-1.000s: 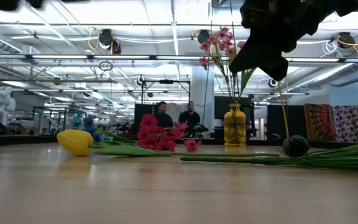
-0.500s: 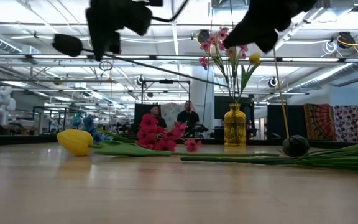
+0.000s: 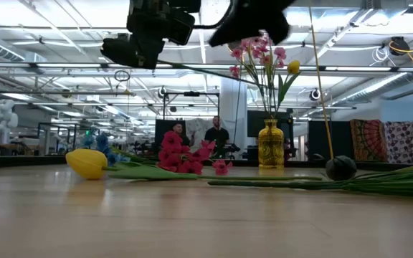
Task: Sort flowers into vase by color
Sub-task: Put the bottom black flower into the transparent vase
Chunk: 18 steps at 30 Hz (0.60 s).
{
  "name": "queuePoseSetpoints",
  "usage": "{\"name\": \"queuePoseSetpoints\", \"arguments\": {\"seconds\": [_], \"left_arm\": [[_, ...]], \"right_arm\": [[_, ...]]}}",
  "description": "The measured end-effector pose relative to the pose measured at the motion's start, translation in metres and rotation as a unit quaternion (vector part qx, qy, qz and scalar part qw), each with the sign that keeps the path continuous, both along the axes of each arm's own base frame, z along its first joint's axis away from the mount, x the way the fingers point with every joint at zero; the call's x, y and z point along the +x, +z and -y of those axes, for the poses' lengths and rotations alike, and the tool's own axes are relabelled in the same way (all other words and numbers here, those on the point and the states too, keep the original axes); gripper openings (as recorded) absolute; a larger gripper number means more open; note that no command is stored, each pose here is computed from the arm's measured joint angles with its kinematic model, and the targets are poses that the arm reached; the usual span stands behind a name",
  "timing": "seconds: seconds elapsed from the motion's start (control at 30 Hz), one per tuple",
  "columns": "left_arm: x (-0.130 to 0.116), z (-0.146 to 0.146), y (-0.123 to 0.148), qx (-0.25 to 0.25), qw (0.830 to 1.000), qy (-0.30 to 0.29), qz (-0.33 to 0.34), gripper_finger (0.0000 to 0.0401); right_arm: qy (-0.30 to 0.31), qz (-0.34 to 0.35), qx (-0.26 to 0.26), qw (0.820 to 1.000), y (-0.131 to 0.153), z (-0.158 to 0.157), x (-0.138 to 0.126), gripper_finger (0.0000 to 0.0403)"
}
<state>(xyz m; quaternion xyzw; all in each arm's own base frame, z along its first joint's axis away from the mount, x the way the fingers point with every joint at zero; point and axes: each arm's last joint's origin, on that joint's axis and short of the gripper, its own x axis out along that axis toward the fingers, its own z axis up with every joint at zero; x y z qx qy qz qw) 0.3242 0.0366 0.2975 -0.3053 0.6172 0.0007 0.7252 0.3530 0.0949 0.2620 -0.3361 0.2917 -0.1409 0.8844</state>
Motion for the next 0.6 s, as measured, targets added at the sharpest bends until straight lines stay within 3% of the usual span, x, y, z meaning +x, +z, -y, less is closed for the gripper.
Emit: {"name": "queuePoseSetpoints", "arguments": {"seconds": [0.27,0.6], "left_arm": [[0.0,0.005,0.0,-0.018,1.0,-0.001,-0.002,0.0008],[0.001,0.012,0.001,-0.044,0.999,-0.003,-0.004,0.0011]], "right_arm": [[0.017,-0.021,-0.053,0.998,-0.004,-0.009,0.032,0.0],[0.031,-0.03,-0.032,0.999,-0.019,-0.012,0.039,0.0]]}}
